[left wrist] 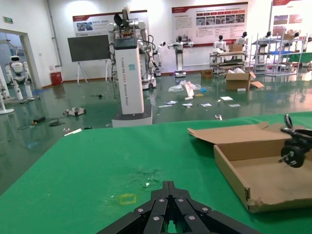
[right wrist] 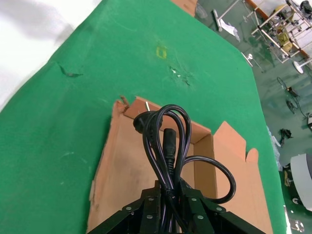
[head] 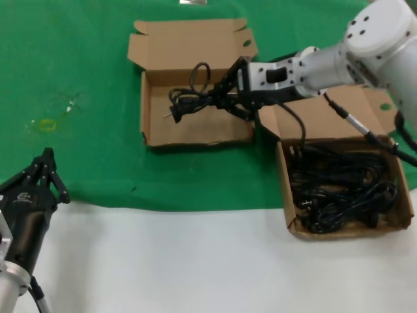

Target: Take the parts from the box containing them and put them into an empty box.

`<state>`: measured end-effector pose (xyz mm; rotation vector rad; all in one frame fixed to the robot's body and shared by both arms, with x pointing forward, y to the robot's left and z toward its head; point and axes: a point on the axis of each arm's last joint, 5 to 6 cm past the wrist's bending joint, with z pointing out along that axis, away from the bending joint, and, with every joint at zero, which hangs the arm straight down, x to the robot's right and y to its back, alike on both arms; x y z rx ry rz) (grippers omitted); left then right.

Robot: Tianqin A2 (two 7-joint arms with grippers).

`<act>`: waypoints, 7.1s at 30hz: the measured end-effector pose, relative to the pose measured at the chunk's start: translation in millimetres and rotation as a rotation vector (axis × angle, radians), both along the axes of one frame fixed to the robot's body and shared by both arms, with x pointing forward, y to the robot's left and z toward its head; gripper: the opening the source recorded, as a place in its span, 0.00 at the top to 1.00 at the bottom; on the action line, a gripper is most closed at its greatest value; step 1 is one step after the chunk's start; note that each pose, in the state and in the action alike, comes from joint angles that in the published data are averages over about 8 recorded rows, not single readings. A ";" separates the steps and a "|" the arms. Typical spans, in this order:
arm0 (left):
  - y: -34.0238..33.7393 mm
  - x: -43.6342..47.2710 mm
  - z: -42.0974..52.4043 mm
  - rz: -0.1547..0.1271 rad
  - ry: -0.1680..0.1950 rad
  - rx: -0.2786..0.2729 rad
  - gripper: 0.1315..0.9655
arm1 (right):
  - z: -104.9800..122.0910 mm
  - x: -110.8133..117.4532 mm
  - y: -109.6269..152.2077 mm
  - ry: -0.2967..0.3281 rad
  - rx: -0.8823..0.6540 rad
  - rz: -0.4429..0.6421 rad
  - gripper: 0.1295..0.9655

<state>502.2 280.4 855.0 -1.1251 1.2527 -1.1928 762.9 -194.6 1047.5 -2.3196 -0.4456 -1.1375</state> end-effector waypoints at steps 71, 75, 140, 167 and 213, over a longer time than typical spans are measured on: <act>0.0 0.0 0.0 0.000 0.000 0.000 0.98 | -41.3 7.5 14.6 -0.126 0.109 -0.053 0.23; 0.0 0.0 0.0 0.000 0.000 0.000 0.97 | -44.8 6.6 15.7 -0.122 0.120 -0.056 0.19; 0.0 0.0 0.0 0.000 0.000 0.000 0.00 | -202.8 -195.2 -50.6 0.035 1.120 -0.770 0.00; 0.0 0.0 0.0 0.000 0.000 0.000 0.00 | -195.7 -242.8 -78.9 -0.023 1.239 -0.884 0.00; 0.0 0.0 0.0 0.000 0.000 0.000 0.00 | -195.7 -242.8 -78.9 -0.023 1.239 -0.884 0.00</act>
